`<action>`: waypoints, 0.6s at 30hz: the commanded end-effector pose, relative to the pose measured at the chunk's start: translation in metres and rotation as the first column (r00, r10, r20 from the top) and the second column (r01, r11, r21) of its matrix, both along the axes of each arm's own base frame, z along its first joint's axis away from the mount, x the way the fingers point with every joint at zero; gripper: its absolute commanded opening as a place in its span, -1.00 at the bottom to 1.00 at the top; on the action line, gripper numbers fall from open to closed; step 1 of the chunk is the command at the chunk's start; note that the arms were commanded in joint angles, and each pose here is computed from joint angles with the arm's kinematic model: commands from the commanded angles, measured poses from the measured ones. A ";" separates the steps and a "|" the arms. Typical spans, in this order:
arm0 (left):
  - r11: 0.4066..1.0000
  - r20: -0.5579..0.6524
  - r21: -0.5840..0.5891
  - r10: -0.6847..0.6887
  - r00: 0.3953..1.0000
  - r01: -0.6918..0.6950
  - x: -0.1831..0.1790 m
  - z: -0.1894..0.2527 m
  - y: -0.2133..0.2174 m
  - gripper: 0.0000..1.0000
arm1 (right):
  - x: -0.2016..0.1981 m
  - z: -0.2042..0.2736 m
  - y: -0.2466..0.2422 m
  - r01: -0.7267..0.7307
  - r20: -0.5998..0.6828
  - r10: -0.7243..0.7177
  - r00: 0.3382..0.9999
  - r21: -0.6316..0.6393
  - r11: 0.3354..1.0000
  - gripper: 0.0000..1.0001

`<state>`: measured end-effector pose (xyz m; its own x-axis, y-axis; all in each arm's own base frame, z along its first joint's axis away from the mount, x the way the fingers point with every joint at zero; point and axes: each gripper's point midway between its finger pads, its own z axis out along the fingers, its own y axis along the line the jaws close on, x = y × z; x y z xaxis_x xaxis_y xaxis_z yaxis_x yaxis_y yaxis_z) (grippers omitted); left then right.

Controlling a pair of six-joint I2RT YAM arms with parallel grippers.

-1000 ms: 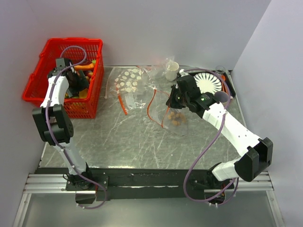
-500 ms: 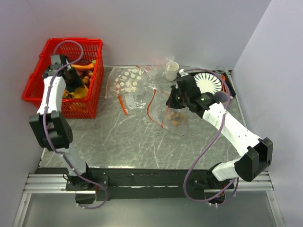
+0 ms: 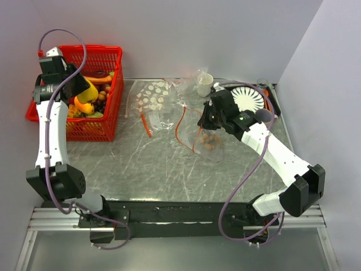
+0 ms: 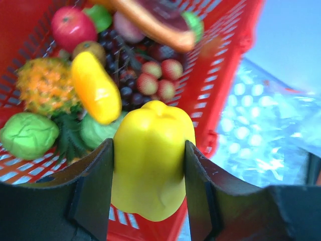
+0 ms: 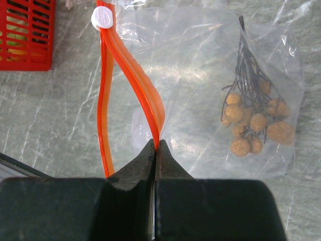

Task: Place the food in the zip-top bag and seal the zipper
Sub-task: Place the fake vegetable in the zipper food storage bag.

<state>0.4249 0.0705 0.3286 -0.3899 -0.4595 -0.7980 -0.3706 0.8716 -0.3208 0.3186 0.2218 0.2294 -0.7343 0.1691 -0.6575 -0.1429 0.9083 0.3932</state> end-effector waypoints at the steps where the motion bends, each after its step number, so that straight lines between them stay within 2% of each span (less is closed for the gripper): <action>1: 0.996 0.208 -0.034 -0.078 0.975 0.087 -0.007 0.057 -0.023 -0.70 | 0.000 0.025 0.011 -0.040 0.054 0.037 0.998 0.053 0.998 -1.00; 9: 0.967 0.313 -0.086 -0.201 0.928 0.238 -0.028 0.090 -0.060 -0.68 | 0.003 0.028 0.027 -0.090 0.030 0.087 0.996 0.083 0.993 -1.00; 14: 0.913 0.381 -0.146 -0.304 0.873 0.382 -0.038 0.092 -0.109 -0.70 | 0.007 0.040 0.045 -0.126 0.037 0.123 0.992 0.117 0.985 -1.00; 16: 0.884 0.377 -0.173 -0.347 0.859 0.434 -0.040 0.079 -0.134 -0.70 | 0.007 0.049 0.053 -0.139 0.050 0.133 0.990 0.127 0.982 -1.00; 18: 0.842 0.413 -0.193 -0.396 0.820 0.504 -0.045 0.083 -0.164 -0.72 | 0.010 0.048 0.059 -0.143 0.042 0.139 0.989 0.126 0.982 -1.00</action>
